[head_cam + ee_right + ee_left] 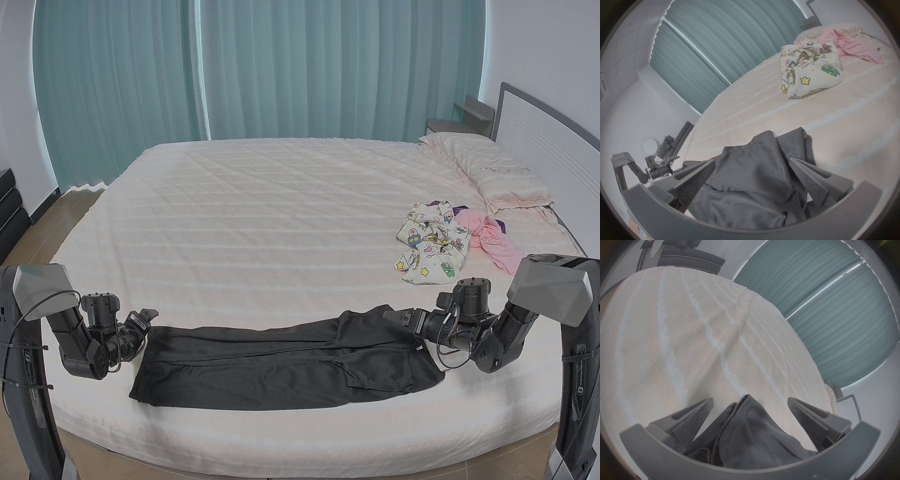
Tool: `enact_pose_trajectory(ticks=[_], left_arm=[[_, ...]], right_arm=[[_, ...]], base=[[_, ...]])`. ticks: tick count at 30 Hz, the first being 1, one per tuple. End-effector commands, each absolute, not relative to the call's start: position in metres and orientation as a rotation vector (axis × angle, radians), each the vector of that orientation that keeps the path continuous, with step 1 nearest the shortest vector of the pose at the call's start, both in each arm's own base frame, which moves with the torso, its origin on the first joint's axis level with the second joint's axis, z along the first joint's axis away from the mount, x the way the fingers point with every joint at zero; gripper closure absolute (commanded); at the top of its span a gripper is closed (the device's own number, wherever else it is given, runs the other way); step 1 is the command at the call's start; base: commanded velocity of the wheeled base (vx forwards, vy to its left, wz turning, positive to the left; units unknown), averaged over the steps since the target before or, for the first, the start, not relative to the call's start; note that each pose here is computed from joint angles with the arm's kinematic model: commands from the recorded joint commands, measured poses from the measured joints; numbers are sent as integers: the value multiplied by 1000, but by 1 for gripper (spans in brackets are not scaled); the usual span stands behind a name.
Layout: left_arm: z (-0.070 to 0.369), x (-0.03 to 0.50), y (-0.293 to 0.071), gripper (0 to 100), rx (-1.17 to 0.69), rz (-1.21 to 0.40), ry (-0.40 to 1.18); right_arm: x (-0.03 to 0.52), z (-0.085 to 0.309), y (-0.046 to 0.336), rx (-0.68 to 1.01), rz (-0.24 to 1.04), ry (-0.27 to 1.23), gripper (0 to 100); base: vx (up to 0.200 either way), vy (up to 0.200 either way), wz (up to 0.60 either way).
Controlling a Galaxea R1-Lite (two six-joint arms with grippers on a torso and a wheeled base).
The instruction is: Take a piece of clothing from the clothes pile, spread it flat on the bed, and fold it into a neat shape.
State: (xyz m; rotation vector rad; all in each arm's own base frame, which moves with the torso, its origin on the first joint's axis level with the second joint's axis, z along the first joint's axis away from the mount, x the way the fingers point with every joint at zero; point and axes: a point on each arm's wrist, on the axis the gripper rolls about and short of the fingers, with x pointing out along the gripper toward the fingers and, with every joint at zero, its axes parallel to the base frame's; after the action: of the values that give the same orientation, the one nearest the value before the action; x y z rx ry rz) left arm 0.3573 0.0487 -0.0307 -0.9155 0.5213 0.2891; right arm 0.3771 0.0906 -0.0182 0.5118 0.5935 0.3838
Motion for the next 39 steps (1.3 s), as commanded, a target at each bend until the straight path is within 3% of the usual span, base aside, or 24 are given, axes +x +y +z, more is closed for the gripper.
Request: enact_pose_trajectory(ticks=[1,10,11,39], left_arm=[[-29,357,49,0,-918,287,516],[-29,357,49,0,-918,289,517],[-29,357,49,0,-918,289,517],[-29,357,49,0,-917,287,518]], right_arm=[[389,-42,91,472,382,614,0],[396,-45,91,457,399,604,0],[396,-46,90,457,400,607,100],[358,-47,76,461,371,638,100]], base=[[0,0,0],[0,0,0],[0,0,0],[0,0,0]])
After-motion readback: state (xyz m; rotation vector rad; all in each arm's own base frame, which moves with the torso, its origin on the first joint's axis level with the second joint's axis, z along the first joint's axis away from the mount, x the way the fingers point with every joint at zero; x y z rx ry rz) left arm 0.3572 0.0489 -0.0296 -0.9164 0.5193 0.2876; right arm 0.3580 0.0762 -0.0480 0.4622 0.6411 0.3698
